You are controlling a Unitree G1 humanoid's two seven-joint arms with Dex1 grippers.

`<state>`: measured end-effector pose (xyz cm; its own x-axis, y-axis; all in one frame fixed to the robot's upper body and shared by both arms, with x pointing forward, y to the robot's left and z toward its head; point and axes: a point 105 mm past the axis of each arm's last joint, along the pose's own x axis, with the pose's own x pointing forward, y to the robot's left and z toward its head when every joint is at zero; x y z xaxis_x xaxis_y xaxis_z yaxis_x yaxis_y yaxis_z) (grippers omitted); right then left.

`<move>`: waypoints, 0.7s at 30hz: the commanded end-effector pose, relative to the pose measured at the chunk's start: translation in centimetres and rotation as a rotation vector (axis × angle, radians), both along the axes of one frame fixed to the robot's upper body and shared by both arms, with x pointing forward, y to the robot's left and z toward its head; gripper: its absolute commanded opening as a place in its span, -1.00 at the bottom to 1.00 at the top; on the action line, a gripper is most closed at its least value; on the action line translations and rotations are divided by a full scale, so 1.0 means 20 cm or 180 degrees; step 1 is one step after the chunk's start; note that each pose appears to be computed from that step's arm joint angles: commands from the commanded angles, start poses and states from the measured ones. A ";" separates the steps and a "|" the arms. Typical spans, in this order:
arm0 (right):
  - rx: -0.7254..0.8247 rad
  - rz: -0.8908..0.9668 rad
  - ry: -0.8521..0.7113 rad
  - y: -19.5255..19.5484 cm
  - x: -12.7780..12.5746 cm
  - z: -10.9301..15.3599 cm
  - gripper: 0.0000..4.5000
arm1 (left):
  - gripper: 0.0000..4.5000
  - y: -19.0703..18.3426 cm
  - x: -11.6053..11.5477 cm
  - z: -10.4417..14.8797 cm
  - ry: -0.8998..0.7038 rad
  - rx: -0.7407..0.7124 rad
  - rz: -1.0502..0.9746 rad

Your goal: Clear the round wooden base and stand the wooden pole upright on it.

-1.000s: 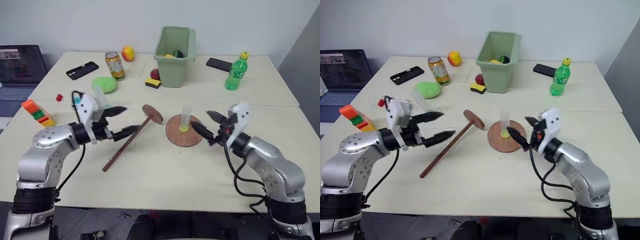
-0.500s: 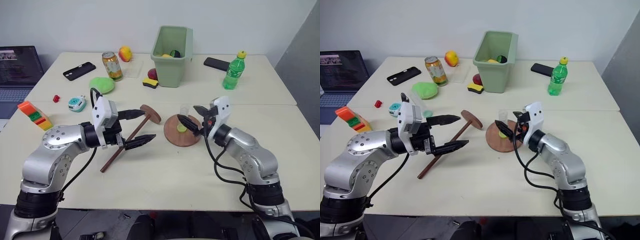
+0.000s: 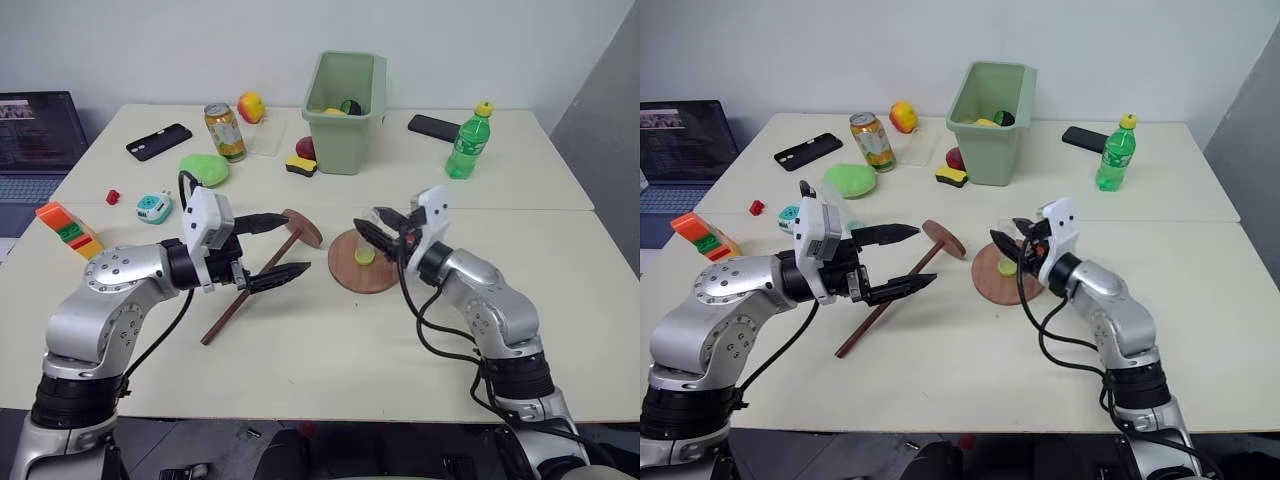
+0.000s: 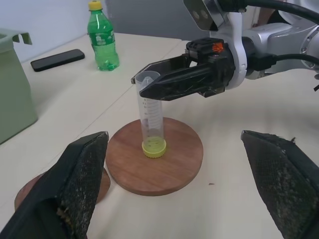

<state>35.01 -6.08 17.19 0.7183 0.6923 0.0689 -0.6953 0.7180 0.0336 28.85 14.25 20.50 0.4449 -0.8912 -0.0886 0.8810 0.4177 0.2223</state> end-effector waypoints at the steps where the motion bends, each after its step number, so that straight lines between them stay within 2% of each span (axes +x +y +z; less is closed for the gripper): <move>1: 0.0017 0.0016 -0.0155 0.01 0.00 0.05 -0.43 | 1.00 -0.02 0.00 0.04 -0.0147 -0.0006 -0.0024; 4: 0.0042 -0.0007 -0.0179 -0.01 0.01 0.06 -0.48 | 1.00 -0.02 0.00 0.04 -0.0151 -0.0013 -0.0023; 7: 0.0108 -0.0096 -0.0345 -0.07 -0.01 0.16 -0.48 | 1.00 -0.02 0.00 0.05 -0.0159 -0.0012 -0.0047; 11: 0.0053 -0.0765 -0.0699 -0.30 0.01 0.34 -0.48 | 1.00 -0.07 0.01 0.08 -0.0186 -0.0016 -0.0208; 14: -0.0152 -0.1249 -0.0694 -0.46 0.04 0.33 -0.48 | 1.00 -0.10 0.02 0.10 -0.0202 -0.0052 -0.0311; 18: -0.0065 -0.2137 -0.0300 -0.78 0.11 0.22 -0.48 | 1.00 -0.20 0.02 0.11 -0.0212 -0.0117 -0.0576; 21: 0.0125 -0.2462 -0.0015 -0.91 0.15 0.13 -0.48 | 1.00 -0.24 0.02 0.12 -0.0219 -0.0134 -0.0690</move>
<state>37.92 -22.52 19.61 0.9951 0.0673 0.0718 -0.0687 0.9975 0.0168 29.43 9.81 22.20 0.2723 -0.9614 -0.0382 0.9370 0.2560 0.2376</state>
